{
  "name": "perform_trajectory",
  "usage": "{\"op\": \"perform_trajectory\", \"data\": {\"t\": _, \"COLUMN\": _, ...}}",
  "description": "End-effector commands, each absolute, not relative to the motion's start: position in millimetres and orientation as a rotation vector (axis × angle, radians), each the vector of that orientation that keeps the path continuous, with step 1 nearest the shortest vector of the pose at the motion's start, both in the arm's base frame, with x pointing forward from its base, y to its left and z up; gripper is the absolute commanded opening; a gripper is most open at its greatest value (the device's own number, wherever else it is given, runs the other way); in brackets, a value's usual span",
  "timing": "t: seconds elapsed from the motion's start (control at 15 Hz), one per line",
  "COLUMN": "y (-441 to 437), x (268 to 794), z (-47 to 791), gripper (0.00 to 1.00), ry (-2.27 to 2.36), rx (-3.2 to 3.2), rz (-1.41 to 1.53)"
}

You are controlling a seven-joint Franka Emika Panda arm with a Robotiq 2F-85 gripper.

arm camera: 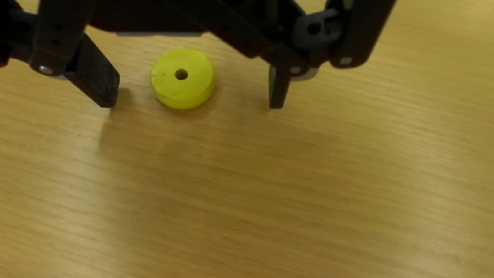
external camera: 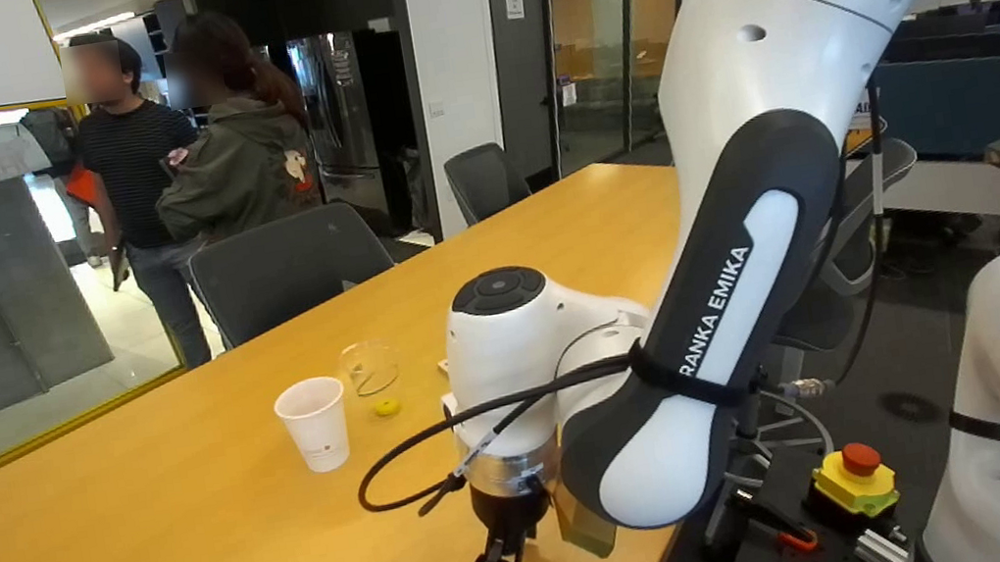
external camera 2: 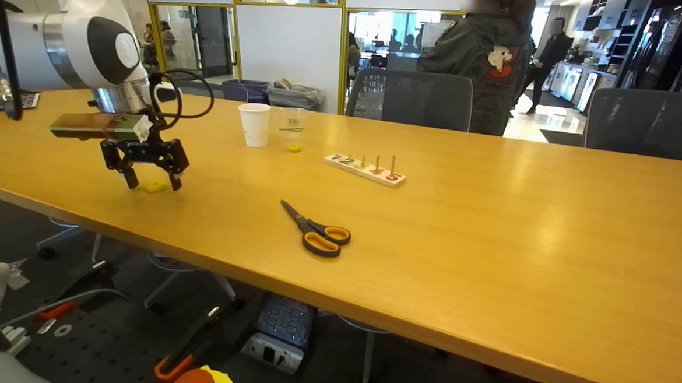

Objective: Put one yellow block in the clear cup then put the orange blocks in the white cup, then put the last yellow block in the clear cup

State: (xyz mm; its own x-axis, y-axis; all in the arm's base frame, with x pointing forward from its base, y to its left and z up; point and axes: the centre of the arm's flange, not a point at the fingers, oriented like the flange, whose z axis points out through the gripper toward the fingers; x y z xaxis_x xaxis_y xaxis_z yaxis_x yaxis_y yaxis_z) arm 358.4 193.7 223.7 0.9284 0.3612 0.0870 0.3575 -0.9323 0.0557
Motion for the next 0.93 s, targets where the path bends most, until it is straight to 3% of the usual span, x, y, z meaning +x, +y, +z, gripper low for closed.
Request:
{"op": "perform_trajectory", "data": {"t": 0.0, "y": 195.1, "x": 370.1, "z": 220.9, "gripper": 1.00, "ry": 0.550, "rx": 3.073, "rz": 0.172}}
{"op": "perform_trajectory", "data": {"t": 0.47, "y": 198.4, "x": 376.3, "z": 219.7, "gripper": 1.00, "ry": 0.548, "rx": 3.073, "rz": 0.174}}
{"op": "perform_trajectory", "data": {"t": 0.53, "y": 198.0, "x": 376.8, "z": 220.1, "gripper": 0.75, "ry": 0.540, "rx": 3.074, "rz": 0.174}}
{"op": "perform_trajectory", "data": {"t": 0.6, "y": 197.7, "x": 377.1, "z": 220.8, "gripper": 0.74, "ry": 0.535, "rx": 3.075, "rz": 0.172}}
{"op": "perform_trajectory", "data": {"t": 0.87, "y": 198.2, "x": 380.4, "z": 229.9, "gripper": 0.43, "ry": 0.523, "rx": 3.055, "rz": 0.136}}
